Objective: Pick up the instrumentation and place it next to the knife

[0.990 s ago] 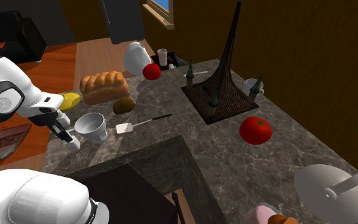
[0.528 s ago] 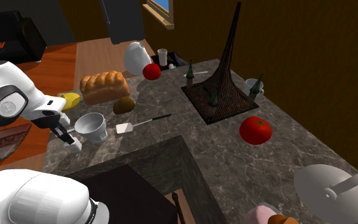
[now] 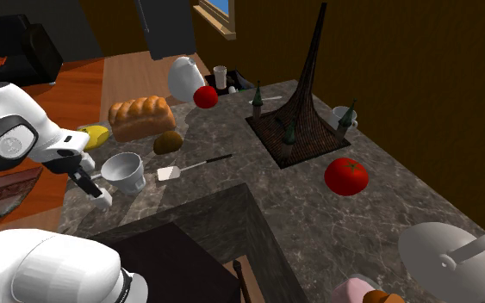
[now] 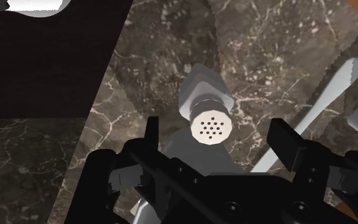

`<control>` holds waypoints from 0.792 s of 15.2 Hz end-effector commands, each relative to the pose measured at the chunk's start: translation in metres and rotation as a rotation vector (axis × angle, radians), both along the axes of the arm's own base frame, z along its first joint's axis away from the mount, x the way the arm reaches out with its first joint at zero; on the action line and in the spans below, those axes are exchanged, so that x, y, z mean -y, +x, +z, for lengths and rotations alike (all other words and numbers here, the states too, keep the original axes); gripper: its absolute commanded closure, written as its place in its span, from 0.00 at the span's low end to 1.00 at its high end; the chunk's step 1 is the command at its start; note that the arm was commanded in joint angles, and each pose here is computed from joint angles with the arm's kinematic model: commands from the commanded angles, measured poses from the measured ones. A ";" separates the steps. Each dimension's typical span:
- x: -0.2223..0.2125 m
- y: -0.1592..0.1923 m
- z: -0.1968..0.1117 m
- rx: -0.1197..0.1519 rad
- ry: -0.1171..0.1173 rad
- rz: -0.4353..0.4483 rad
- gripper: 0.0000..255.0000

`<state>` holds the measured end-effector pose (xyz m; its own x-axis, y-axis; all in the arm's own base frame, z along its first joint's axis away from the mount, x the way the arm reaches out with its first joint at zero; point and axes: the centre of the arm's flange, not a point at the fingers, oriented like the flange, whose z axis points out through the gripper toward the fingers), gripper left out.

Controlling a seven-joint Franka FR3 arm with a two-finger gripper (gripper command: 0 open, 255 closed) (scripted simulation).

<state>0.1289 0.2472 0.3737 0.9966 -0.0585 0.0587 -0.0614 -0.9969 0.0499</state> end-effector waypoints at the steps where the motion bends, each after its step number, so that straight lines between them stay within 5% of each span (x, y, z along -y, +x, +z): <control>1: -0.001 -0.001 0.013 0.000 0.000 0.000 0.00; 4: -0.003 -0.003 0.050 0.000 0.000 0.000 0.00; 12: -0.003 -0.003 0.050 0.000 0.000 0.000 0.00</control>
